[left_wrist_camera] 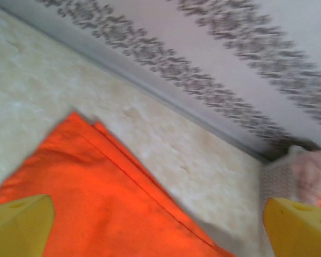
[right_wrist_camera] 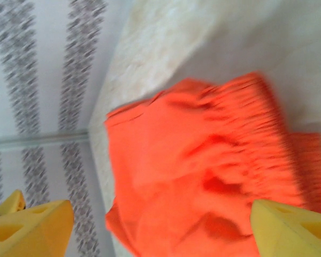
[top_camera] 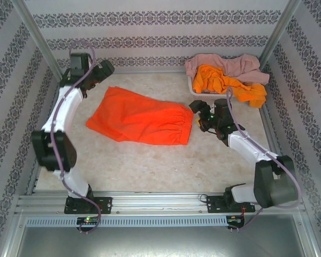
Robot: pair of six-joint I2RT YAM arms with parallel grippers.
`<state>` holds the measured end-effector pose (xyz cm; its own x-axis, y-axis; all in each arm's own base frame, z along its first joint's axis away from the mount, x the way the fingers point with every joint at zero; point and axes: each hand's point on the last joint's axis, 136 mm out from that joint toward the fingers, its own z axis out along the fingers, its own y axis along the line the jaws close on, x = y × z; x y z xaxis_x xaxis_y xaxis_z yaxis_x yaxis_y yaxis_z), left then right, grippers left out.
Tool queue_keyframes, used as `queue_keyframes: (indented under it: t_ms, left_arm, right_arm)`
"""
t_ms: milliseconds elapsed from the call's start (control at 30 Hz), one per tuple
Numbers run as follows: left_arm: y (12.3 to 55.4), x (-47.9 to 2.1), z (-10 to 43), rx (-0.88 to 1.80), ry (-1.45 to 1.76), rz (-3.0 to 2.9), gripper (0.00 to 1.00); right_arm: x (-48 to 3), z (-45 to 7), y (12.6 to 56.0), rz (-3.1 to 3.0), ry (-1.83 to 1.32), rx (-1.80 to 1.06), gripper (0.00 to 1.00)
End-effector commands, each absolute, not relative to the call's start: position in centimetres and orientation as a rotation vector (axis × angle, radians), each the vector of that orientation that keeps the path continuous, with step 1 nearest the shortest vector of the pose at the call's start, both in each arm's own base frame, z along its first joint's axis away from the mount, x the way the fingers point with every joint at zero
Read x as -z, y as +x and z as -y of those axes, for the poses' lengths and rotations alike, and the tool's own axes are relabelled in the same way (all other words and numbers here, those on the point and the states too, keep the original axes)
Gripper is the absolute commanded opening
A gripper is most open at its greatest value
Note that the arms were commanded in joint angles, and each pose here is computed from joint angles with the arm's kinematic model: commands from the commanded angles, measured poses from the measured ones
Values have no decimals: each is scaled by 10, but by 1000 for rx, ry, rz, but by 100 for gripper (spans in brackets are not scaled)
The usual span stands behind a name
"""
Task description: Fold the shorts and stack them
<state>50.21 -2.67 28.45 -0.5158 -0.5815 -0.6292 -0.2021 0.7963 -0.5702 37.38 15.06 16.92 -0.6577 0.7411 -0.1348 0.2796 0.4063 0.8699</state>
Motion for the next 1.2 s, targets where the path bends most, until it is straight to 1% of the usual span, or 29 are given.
queue_keyframes:
  t_ms: [0, 67, 200, 300, 533, 800, 900, 967, 1067, 1167]
  left_arm:
    - [487, -281, 51, 689, -554, -2025, 100]
    - [479, -254, 59, 729, -570, -2059, 100]
    - [472, -197, 67, 777, -610, -2127, 100]
    - [466, -159, 63, 746, -657, -2159, 100]
    - [443, -87, 46, 616, -741, -2227, 100]
    - [393, -29, 25, 514, -854, -2288, 100]
    - [383, -34, 26, 531, -838, -2276, 100]
    - [382, -56, 33, 571, -783, -2262, 100]
    - [384, -113, 51, 609, -627, -2234, 100]
    - [384, -179, 89, 640, -355, -2191, 100]
  right_arm:
    - [-189, -182, 372, -2176, 750, -1269, 86]
    - [-186, -204, 367, -2226, 699, -1306, 87]
    - [-160, -243, 356, -2340, 636, -1354, 87]
    - [-137, -255, 350, -2412, 618, -1334, 87]
    - [-80, -242, 337, -2544, 658, -1246, 87]
    - [-54, -207, 309, -2600, 727, -1236, 87]
    - [-64, -207, 297, -2609, 657, -1289, 87]
    - [-79, -205, 292, -2601, 567, -1269, 88]
    - [-106, -183, 291, -2568, 417, -1062, 88]
    - [-128, -152, 295, -2488, 276, -795, 91]
